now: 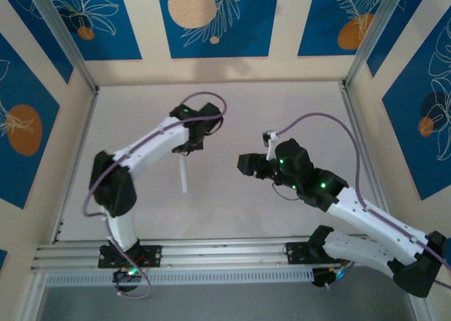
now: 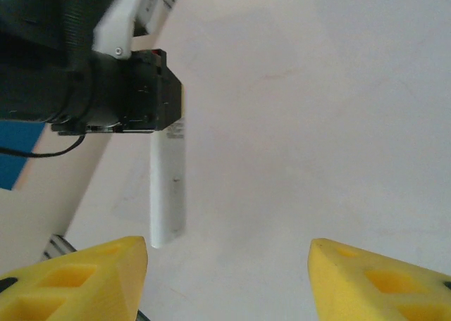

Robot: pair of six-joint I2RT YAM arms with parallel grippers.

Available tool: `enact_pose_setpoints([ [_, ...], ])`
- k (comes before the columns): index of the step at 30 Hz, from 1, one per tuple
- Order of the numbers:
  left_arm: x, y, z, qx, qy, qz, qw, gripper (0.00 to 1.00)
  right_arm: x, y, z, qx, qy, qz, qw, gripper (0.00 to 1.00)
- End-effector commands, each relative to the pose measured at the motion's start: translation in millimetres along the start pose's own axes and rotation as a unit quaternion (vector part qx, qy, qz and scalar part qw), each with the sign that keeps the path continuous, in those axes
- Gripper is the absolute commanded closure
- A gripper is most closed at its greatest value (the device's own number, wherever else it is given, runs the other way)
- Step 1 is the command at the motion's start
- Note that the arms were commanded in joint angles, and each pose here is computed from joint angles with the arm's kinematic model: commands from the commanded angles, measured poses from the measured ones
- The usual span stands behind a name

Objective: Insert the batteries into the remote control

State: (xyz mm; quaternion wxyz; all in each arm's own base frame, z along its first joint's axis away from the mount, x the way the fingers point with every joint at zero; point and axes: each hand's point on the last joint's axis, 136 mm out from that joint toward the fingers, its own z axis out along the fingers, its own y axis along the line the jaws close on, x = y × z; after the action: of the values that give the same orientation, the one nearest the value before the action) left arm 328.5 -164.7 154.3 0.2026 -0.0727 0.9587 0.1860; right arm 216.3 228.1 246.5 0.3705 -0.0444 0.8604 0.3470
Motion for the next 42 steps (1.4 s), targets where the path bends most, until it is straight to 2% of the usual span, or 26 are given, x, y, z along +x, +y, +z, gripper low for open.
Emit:
enact_pose_setpoints([
  [1,2,16,2,-0.093,-0.009,0.032,0.995,0.98,23,-28,-11,0.056,0.035,-0.009,0.998,0.37],
  [7,13,-13,31,-0.160,0.025,0.047,0.986,0.92,33,-34,-26,0.059,0.046,-0.007,0.997,0.37],
  [11,19,-35,49,-0.145,0.040,0.040,0.988,0.80,38,-38,-36,0.051,0.040,0.002,0.998,0.37],
  [15,28,-56,67,-0.141,0.061,0.046,0.987,0.74,39,-42,-49,0.054,0.031,0.002,0.998,0.36],
  [20,37,-73,84,-0.134,0.082,0.053,0.986,0.53,40,-43,-61,0.049,0.029,0.001,0.998,0.36],
  [25,42,-84,94,-0.119,0.091,0.049,0.987,0.51,40,-43,-70,0.047,0.027,-0.001,0.999,0.35],
  [28,39,-90,88,-0.099,0.087,0.042,0.990,0.50,39,-49,-73,0.063,0.025,-0.005,0.998,0.34],
  [31,16,-98,57,-0.036,0.052,0.029,0.998,0.45,33,-59,-77,0.095,0.014,-0.017,0.995,0.33],
  [35,-39,-96,-28,0.096,-0.048,0.006,0.994,0.35,12,-92,-85,0.189,-0.031,-0.020,0.981,0.24],
  [38,-72,-76,-91,0.186,-0.138,-0.005,0.973,0.26,-7,-119,-87,0.254,-0.066,-0.028,0.965,0.00],
  [42,-90,-36,-152,0.269,-0.279,0.009,0.922,0.08,-29,-165,-86,0.322,-0.116,0.000,0.939,0.01],
])
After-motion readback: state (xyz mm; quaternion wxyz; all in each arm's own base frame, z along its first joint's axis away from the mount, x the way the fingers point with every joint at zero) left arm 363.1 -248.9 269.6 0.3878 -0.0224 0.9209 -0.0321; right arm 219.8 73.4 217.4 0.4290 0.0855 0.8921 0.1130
